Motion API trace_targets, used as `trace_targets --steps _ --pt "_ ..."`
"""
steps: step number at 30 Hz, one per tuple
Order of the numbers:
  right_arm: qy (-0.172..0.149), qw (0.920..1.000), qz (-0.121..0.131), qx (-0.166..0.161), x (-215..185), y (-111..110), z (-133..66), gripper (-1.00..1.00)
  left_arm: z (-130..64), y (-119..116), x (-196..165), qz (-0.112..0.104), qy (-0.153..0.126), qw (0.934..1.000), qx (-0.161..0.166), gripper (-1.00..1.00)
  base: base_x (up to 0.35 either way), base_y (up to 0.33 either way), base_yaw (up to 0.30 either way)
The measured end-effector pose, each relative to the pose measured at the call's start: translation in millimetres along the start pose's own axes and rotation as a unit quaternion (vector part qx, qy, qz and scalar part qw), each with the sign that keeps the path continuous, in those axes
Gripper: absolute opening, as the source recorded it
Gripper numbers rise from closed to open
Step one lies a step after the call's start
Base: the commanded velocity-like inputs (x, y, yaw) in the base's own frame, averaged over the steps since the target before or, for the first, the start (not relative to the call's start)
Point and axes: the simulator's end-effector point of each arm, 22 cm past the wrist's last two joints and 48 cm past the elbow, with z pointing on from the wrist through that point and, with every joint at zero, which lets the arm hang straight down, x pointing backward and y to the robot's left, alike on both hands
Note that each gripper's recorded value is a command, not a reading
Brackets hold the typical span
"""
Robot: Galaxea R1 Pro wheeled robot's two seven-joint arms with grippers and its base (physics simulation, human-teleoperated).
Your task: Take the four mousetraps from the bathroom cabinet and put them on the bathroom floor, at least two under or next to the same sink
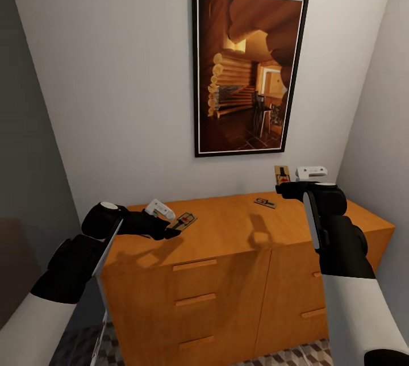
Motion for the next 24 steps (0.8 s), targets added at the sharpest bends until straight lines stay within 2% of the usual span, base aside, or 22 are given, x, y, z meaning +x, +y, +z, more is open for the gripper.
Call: trace_targets --steps 15,16,17,19,20,23,24 --pt "0.0 1.0 0.0 0.0 0 0 0.0 -1.0 1.3 0 1 -0.002 0.001 1.0 0.001 -1.0 0.0 0.0 0.0" --pt "0.0 1.0 0.0 -0.003 0 2 -0.1 -1.0 -4.0 32 -4 -0.019 -0.011 0.9979 -0.061 -1.0 0.0 0.0 0.0" --pt "0.0 1.0 0.0 -0.003 0 2 -0.1 -1.0 -5.2 37 -6 -0.026 -0.016 0.9972 -0.069 -1.0 0.0 0.0 0.0" --pt "0.0 1.0 0.001 -0.008 0 8 -0.2 -1.0 -10.3 61 -17 -0.05 -0.036 0.9898 -0.129 -1.0 0.0 0.0 0.0" --pt "0.001 1.0 0.001 -0.009 1 9 -0.1 -1.0 -11.0 65 -19 -0.056 -0.04 0.9876 -0.141 -1.0 0.0 0.0 0.0" --pt "0.015 0.9997 0.003 -0.019 10 20 5.3 -1.0 -14.6 82 -33 -0.072 -0.064 0.9742 -0.204 -1.0 0.0 0.0 0.0" --pt "0.02 0.9996 0.002 -0.021 14 23 6.9 -1.0 -15.2 84 -36 -0.073 -0.069 0.9721 -0.212 -1.0 0.0 0.0 0.0"
